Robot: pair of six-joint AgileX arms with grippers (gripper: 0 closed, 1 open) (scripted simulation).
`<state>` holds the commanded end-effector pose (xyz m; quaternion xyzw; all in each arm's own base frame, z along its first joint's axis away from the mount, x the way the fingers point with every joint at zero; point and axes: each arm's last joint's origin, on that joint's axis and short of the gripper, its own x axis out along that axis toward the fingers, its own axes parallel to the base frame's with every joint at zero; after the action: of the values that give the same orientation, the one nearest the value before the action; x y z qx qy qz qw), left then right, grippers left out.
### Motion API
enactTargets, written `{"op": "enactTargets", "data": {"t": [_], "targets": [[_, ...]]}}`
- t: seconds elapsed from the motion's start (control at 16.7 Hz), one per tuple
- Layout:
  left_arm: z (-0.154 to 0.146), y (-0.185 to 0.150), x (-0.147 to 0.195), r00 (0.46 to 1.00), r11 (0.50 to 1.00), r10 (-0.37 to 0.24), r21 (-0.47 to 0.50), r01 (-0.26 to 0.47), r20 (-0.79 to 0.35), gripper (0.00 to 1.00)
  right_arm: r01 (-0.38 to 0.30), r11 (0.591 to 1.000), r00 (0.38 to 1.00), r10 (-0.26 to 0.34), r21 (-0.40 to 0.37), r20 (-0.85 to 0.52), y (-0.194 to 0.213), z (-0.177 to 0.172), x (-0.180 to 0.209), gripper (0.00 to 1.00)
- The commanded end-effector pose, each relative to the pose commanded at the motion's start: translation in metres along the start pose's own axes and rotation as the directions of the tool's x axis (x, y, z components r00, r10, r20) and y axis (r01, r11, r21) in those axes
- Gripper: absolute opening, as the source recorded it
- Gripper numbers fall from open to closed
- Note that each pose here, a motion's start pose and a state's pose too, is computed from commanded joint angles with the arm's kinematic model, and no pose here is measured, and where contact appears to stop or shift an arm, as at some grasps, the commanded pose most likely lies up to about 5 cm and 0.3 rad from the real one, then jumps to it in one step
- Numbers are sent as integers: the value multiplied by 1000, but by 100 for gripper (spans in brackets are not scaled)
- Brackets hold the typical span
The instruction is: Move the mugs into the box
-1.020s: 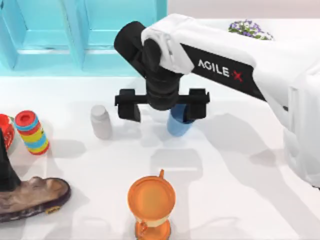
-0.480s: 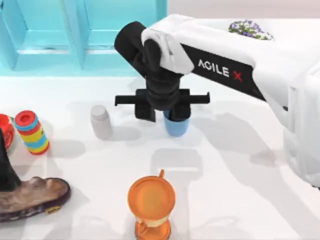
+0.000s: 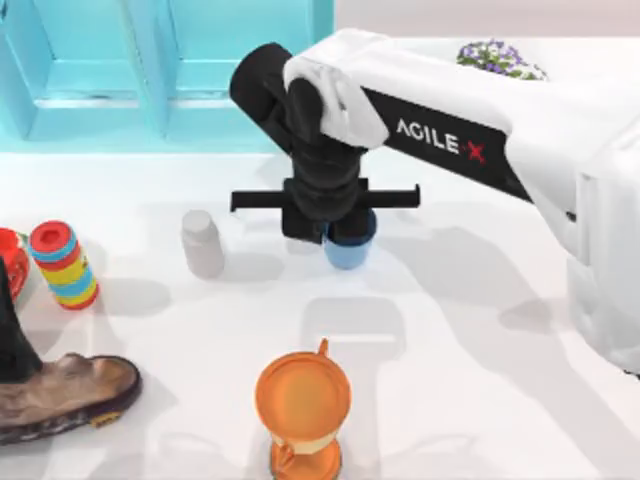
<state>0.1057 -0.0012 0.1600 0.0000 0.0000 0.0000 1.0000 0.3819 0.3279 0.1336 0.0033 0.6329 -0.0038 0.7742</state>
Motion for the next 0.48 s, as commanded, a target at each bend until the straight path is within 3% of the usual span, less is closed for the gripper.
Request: {"op": "enactTargets", "data": {"t": [0.24,0.48], "targets": [[0,0,0,1000,1000,0,0,0,0,100,0,1000,1000,0,-2,0,0,-1,-1,0],[0,0,0,1000,1000,0,0,0,0,100,6,1000,1000,-6,3,-2,-34,11,-33,0]]}}
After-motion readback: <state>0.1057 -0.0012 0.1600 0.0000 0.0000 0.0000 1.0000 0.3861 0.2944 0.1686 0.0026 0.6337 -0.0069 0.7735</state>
